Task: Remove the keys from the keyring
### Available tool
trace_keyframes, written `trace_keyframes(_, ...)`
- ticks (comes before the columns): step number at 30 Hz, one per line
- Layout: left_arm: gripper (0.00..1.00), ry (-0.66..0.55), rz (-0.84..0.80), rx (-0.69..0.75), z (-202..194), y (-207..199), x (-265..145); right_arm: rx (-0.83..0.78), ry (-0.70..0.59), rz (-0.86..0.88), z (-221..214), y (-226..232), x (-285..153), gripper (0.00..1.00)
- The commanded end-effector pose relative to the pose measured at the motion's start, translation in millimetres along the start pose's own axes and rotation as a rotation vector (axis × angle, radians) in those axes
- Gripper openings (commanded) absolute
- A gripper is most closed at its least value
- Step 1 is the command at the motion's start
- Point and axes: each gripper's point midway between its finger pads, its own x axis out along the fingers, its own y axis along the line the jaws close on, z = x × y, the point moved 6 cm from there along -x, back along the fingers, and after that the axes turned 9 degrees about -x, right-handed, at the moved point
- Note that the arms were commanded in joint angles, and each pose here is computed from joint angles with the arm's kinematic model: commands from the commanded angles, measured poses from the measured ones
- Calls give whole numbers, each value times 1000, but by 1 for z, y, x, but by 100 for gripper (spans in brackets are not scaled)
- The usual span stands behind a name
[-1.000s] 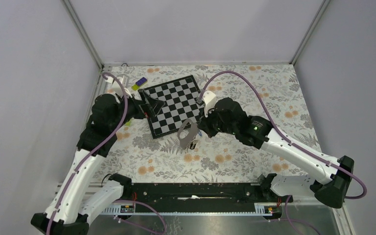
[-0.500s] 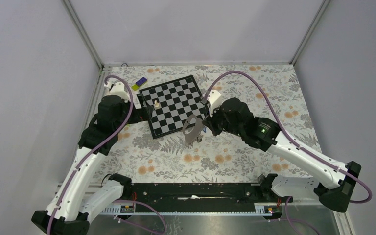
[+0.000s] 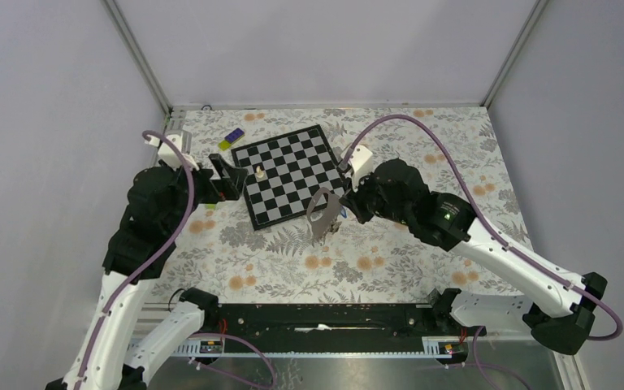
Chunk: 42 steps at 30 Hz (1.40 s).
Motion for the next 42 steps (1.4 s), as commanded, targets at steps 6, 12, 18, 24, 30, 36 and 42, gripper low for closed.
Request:
trace_keyframes(6, 99, -122, -114, -64, 11, -13, -14, -18, -122, 2, 23, -3, -29, 0)
trace_keyframes(12, 99, -65, -406, 4, 9, -47, -25, -80, -90, 113, 18, 8, -26, 0)
trace_keyframes(18, 99, -1, -685, 80, 7, -77, -37, -105, -192, 274, 22, 28, -30, 0)
trace_keyframes(24, 99, 58, -807, 85, -5, -86, -42, -171, -304, 381, 30, 55, -30, 0)
trace_keyframes(30, 99, 87, -906, 68, -23, -89, -49, -272, -286, 381, 30, 69, -23, 0)
trace_keyframes(36, 99, 156, -1007, 47, -50, -94, -52, -329, -380, 346, 40, 67, -30, 0)
trace_keyframes(42, 87, 230, -1077, 39, -67, -110, -49, -369, -534, 334, 59, 66, -41, 0)
